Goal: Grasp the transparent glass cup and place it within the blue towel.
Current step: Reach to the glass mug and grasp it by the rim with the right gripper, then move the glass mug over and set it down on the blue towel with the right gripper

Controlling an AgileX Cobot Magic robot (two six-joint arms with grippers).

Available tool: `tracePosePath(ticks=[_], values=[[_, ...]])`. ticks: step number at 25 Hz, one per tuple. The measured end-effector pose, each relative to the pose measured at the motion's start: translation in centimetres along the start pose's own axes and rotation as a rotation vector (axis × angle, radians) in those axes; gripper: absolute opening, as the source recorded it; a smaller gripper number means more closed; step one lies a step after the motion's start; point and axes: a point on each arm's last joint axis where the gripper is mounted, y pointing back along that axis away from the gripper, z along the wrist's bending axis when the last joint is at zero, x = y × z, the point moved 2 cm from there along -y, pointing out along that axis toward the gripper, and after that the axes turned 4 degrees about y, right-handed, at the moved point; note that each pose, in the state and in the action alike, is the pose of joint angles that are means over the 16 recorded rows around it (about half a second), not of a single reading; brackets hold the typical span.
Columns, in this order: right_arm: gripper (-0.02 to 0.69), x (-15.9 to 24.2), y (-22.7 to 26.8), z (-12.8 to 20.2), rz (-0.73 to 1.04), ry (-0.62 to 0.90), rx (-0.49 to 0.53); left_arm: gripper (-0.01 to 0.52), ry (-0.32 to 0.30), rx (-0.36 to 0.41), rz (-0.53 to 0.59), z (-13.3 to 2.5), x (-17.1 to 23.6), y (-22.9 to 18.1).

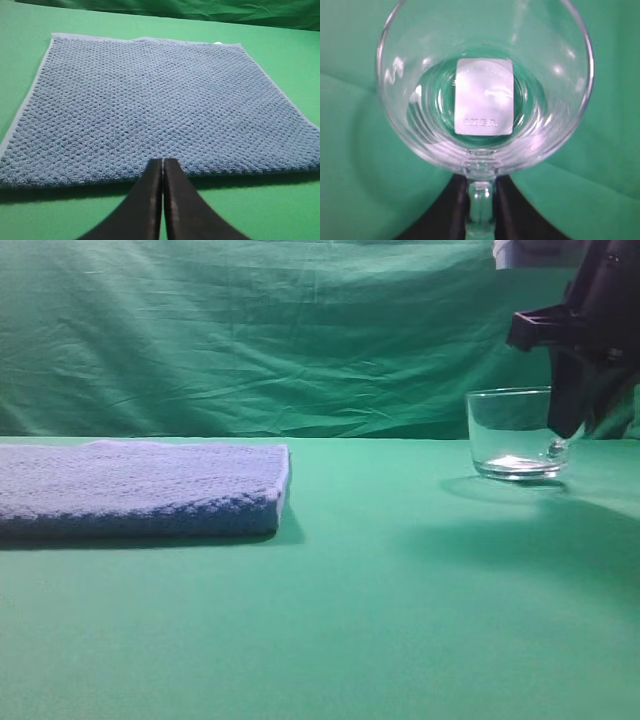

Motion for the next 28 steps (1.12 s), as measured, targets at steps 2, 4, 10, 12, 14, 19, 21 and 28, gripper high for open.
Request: tracePosePath(ticks=[2, 4, 10, 12, 14, 19, 21, 28], values=[[0.1, -1.9, 0.4, 1.5, -0.035, 0.037, -0.021, 0.0, 0.0, 0.0, 0.0, 0.0, 0.0, 0.0], [0.1, -3.8, 0.6, 3.5, -0.066, 0.079, -0.049, 0.0, 0.0, 0.0, 0.0, 0.0, 0.0, 0.0], [0.1, -7.7, -0.5, 10.7, -0.126, 0.212, -0.146, 0.0, 0.0, 0.0, 0.0, 0.0, 0.0, 0.0], [0.1, -8.4, -1.6, 13.2, -0.131, 0.252, -0.176, 0.0, 0.0, 0.0, 0.0, 0.0, 0.0, 0.0], [0.1, -8.8, -2.8, 15.6, -0.131, 0.289, -0.202, 0.0, 0.0, 0.0, 0.0, 0.0, 0.0, 0.0], [0.1, -8.9, -6.2, 20.1, -0.122, 0.356, -0.247, 0.0, 0.0, 0.0, 0.0, 0.0, 0.0, 0.0], [0.1, -8.8, -7.3, 21.4, -0.121, 0.374, -0.258, 0.0, 0.0, 0.0, 0.0, 0.0, 0.0, 0.0], [0.2, -8.3, -9.5, 23.3, -0.097, 0.401, -0.273, 0.0, 0.0, 0.0, 0.0, 0.0, 0.0, 0.0]])
